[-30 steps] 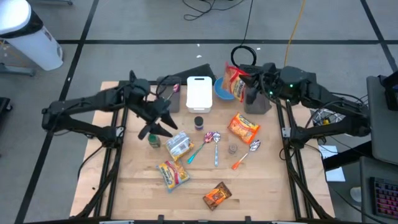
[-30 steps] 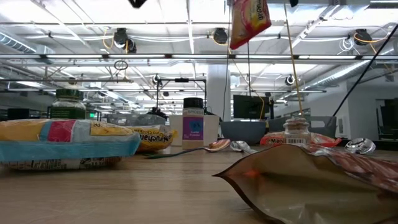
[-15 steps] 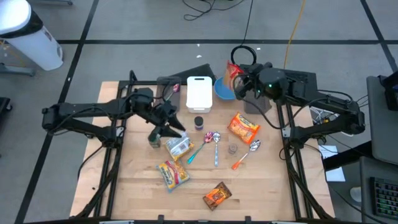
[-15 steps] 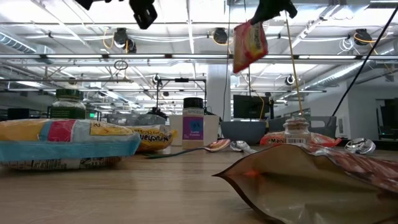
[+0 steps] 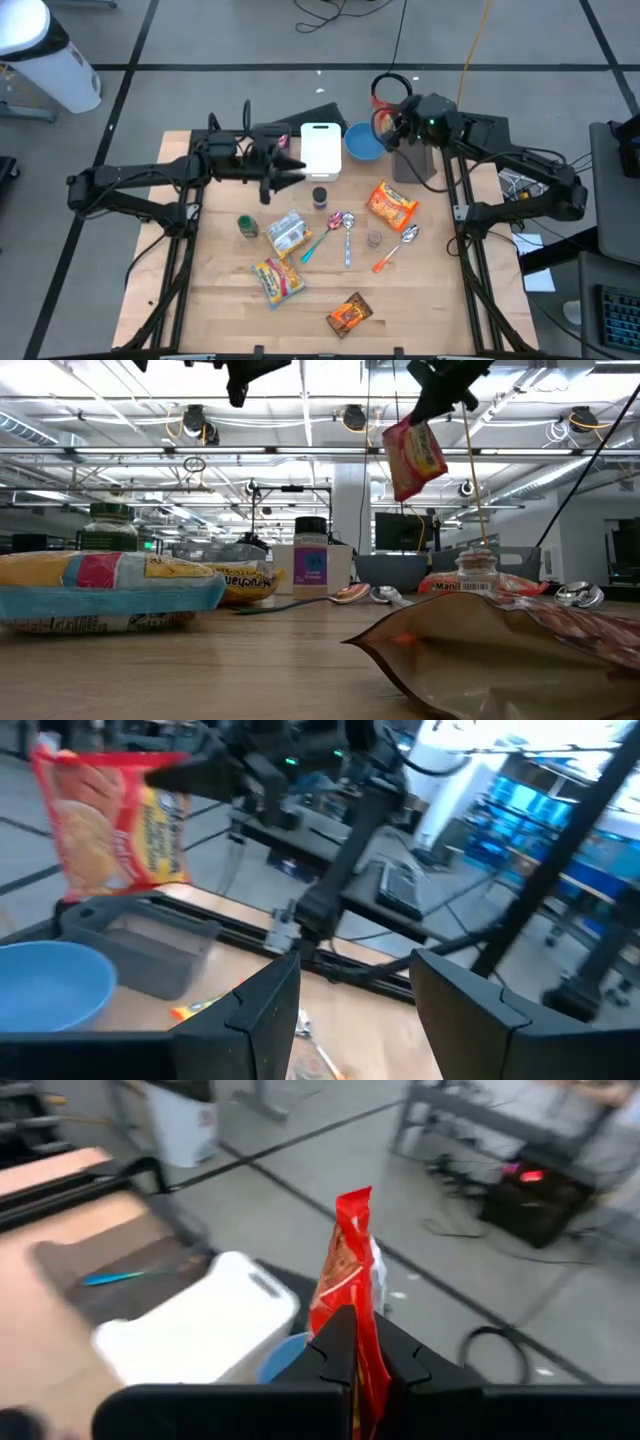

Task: Pick & Place Food Item
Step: Put the red noodle pack into the right black bin

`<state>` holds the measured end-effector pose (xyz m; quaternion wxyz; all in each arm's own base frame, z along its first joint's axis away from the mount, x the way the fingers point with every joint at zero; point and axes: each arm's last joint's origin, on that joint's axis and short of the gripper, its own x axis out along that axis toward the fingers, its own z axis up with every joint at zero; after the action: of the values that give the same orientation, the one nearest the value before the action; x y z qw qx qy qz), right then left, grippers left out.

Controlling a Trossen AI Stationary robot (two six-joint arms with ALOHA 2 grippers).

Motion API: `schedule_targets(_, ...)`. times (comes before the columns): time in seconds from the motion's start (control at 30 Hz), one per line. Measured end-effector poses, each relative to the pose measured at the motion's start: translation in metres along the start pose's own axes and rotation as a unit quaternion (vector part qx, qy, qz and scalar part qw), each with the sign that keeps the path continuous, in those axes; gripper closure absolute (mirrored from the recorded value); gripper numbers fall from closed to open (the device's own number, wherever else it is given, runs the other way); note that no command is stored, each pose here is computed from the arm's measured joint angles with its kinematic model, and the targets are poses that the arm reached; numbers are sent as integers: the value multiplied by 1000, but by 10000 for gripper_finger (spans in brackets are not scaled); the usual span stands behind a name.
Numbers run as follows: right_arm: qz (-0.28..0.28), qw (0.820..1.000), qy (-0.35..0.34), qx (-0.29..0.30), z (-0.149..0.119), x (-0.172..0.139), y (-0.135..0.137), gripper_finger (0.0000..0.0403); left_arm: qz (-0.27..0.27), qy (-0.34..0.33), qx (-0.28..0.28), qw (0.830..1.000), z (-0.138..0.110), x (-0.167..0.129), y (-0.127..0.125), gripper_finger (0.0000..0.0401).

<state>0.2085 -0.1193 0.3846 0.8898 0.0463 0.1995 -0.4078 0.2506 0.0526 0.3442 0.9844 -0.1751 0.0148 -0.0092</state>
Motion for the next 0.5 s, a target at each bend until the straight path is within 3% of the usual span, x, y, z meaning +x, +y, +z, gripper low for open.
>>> schedule_targets(0.27,-1,999,3,33,-27,26,-8,403,9,3,-4,1000,1,-1,6,201)
schedule_targets(0.5,-63,996,-7,65,-36,30,-14,403,8,4,-4,1000,1,-1,6,201)
